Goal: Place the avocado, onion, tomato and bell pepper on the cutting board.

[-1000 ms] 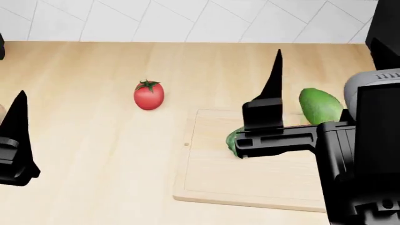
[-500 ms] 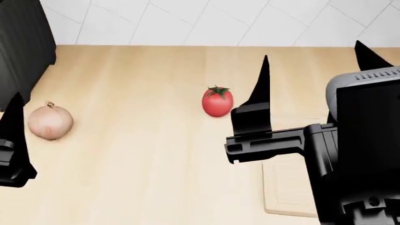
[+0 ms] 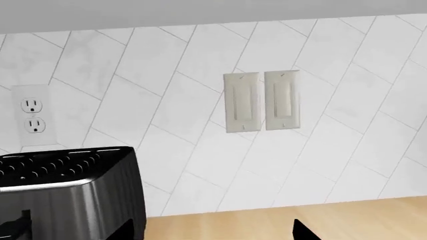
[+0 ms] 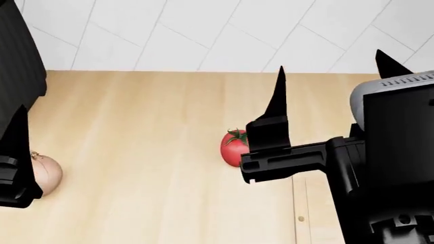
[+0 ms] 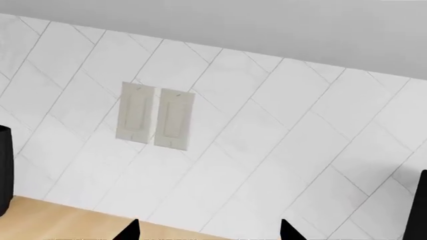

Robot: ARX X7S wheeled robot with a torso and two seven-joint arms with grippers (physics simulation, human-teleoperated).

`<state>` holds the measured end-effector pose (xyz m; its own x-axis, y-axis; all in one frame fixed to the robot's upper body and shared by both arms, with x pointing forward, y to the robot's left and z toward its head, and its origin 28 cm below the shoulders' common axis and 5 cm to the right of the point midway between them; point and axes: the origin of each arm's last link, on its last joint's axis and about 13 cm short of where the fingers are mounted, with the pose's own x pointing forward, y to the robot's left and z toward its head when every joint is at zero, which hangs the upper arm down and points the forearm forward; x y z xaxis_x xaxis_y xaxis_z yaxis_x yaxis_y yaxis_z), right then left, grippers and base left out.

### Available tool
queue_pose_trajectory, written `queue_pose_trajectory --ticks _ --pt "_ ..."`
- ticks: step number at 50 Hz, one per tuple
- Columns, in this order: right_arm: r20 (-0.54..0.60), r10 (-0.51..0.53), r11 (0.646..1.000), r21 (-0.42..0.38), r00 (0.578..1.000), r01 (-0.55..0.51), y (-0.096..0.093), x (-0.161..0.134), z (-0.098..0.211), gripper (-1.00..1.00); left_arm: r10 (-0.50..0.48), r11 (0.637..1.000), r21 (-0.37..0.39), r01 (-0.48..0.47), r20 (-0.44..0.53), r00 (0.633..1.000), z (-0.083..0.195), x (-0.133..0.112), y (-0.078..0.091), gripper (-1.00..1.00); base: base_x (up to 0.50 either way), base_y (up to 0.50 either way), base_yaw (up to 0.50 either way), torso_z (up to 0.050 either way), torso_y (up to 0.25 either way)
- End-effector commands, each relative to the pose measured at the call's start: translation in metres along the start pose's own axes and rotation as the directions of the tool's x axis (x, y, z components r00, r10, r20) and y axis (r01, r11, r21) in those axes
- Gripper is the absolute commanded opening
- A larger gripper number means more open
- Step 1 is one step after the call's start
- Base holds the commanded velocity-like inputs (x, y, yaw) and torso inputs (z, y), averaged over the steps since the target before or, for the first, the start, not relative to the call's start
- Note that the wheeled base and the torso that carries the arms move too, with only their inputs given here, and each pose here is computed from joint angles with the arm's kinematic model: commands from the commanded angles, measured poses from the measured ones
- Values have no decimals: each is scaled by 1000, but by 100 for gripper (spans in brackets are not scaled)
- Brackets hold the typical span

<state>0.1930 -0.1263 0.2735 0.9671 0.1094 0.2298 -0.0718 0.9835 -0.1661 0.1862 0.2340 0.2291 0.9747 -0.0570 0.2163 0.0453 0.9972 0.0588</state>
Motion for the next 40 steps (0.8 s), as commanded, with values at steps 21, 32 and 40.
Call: queue_pose_trajectory --ticks 21,32,40 --pt "-325 336 942 124 884 -312 30 60 -21 100 -11 999 -30 12 31 999 4 3 0 100 0 0 0 0 0" --pt "-389 319 948 111 864 -299 44 95 -58 100 -9 1000 -28 9 26 1000 1 2 3 100 0 0 0 0 0" --pt "-429 296 954 88 854 -286 51 106 -79 100 -2 1000 -31 3 18 1000 -1 -1 6 100 0 0 0 0 0"
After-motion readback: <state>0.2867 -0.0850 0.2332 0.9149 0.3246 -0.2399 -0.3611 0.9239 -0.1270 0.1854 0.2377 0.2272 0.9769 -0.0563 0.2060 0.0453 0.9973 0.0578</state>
